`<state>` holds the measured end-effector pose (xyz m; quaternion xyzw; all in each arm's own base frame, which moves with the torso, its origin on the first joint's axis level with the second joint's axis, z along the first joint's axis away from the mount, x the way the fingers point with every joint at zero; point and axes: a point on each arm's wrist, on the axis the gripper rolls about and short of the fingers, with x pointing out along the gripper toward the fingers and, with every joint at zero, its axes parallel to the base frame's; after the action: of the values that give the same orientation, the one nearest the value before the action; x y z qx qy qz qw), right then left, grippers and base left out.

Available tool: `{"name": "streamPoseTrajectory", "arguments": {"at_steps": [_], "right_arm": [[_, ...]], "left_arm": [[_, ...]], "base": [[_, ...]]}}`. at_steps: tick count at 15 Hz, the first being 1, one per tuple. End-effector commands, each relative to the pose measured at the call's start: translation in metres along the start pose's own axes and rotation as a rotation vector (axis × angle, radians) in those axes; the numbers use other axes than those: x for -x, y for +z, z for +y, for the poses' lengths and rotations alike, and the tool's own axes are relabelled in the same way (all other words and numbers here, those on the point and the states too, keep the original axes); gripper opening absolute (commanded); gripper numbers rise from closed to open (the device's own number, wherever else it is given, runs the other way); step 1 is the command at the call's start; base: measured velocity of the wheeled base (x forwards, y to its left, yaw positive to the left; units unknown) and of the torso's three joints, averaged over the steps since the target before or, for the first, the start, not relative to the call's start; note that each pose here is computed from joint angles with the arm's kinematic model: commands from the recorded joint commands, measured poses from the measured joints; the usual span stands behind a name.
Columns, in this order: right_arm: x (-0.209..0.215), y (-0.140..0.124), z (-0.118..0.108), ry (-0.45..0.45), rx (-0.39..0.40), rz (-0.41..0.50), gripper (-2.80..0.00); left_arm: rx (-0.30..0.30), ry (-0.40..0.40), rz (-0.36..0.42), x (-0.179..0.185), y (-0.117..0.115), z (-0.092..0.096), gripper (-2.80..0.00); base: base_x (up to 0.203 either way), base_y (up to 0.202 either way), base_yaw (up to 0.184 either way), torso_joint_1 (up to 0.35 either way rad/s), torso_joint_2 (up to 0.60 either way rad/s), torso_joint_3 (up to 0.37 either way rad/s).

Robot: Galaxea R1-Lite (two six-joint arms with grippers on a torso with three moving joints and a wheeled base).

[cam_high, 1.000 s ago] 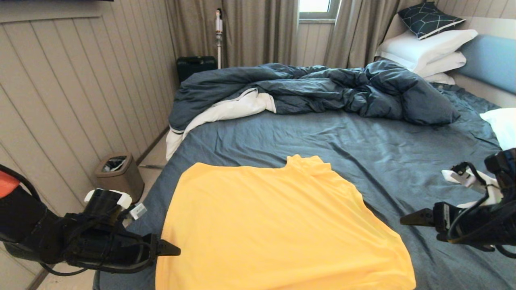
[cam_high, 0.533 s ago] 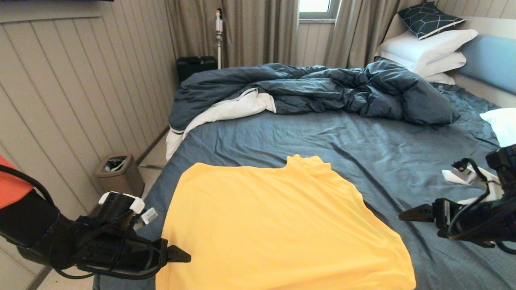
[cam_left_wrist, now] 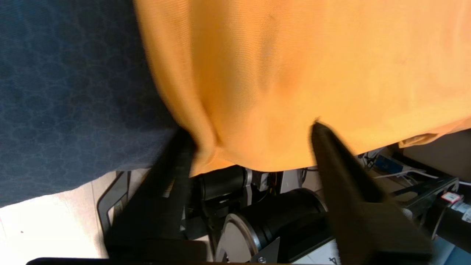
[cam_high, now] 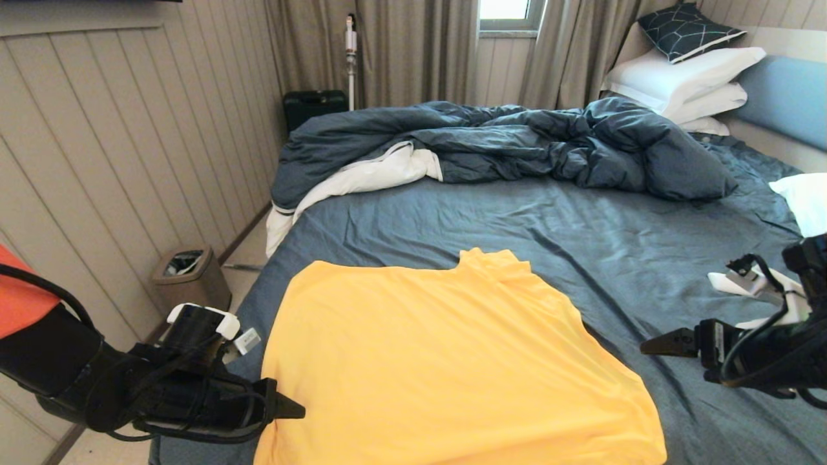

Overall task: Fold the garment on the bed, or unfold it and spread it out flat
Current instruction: Fold the yellow T-shirt

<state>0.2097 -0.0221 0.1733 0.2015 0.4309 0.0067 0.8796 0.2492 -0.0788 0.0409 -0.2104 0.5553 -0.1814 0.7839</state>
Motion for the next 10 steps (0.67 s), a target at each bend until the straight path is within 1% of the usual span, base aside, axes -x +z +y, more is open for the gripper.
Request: {"name": "streamPoseTrajectory", "arguments": {"at_steps": [1,5,10], "right_arm": [[0.0005,-0.0015,-0.0005,0.001,-0.004,0.003,0.0],[0.0022,-0.002,-0.0049,-0.009,-0.019,-0.002,0.0],[0.0094,-0.0027,-0.0043,-0.005,-0.017,-0.026,0.0]], "left_arm": [[0.001,-0.001,0.003,0.0004,-0.0019,0.0008,-2.8],[0.001,0.0,0.005,-0.0012,-0.0016,0.0015,-2.8],[-0.011,-0.012,-0.026,0.0019,0.0007,-0.0007,-2.8]], "base": [[0.0,0.0,0.0,0.0,0.0,0.0],[0.0,0.0,0.0,0.0,0.0,0.0],[0.0,0.0,0.0,0.0,0.0,0.0]]}}
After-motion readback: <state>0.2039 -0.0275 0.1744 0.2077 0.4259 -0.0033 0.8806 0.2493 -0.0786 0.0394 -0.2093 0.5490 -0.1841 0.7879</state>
